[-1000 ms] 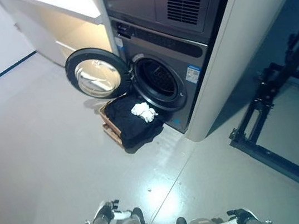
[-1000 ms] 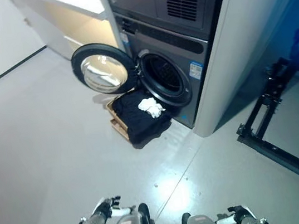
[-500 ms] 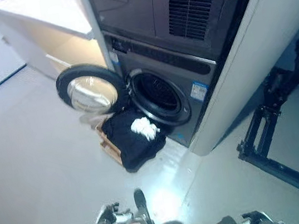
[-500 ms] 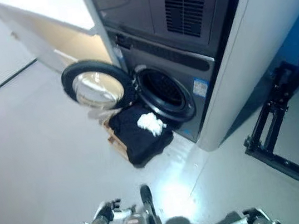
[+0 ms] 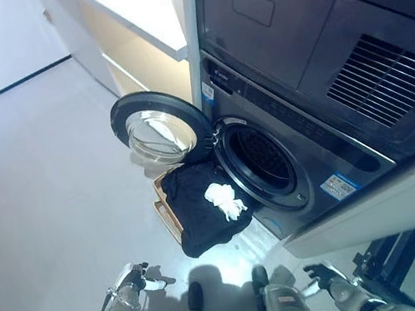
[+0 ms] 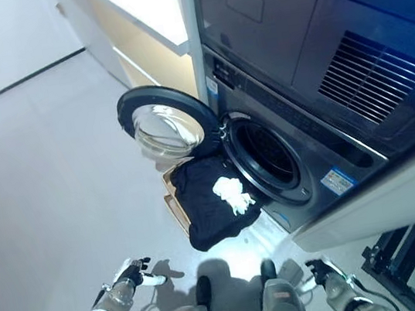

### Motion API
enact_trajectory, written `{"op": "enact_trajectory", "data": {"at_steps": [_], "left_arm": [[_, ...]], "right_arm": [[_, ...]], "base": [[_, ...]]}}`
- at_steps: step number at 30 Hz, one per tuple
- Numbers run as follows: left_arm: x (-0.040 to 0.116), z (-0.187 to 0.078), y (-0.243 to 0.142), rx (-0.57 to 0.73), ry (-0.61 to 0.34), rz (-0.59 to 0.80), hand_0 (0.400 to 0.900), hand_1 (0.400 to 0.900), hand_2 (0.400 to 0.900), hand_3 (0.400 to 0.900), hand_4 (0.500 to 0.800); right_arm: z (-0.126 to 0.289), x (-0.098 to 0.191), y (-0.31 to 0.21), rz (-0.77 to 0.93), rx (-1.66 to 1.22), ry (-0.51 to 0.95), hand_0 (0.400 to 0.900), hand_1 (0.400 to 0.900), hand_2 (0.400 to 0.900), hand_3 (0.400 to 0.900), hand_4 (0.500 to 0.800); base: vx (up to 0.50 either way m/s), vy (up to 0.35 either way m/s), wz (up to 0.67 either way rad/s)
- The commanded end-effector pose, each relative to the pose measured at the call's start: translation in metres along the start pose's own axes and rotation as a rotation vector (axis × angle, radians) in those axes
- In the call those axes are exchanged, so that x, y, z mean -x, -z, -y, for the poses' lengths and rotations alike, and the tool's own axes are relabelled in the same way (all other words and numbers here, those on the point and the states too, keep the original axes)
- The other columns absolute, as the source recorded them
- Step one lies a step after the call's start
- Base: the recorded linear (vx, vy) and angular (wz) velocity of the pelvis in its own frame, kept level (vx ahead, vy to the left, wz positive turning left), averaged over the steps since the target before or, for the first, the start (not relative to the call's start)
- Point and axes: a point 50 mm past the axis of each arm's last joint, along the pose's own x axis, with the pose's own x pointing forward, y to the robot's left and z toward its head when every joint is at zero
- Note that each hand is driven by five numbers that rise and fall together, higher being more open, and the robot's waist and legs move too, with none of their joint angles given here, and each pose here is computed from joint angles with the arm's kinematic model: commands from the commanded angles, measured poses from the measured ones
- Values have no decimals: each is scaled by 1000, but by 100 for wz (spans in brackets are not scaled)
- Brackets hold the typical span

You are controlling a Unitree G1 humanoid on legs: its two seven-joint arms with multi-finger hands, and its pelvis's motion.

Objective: Put the clothes in the basket into the washing machine.

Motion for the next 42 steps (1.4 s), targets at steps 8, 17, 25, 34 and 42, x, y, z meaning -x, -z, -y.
{"op": "enact_trajectory", "data": {"at_steps": [8,17,25,34,42], "left_arm": [[-3,-9,-58,-111,-22,208,900,900,900,900,800],[-2,-36,-54,44,-162,216,900,900,900,900,800],[2,-76,-91,149,-340,327,900,900,900,900,800],[14,-115,-110,280,-520,426,900,900,900,900,800],[18,-128,-113,351,-566,445,900,900,900,900,800]], "right_arm": [[133,4,-126,346,-137,284,900,900,900,900,800],[145,35,-181,668,-53,354,900,900,900,900,800],[189,59,-216,718,170,652,900,900,900,900,800],[244,89,-229,718,193,905,900,900,900,900,800],[300,117,-229,596,178,1086,900,900,900,900,800]], "base": [[-26,-234,159],[-67,-35,-34],[-70,-31,6],[-56,-18,6],[-21,29,-2]]}}
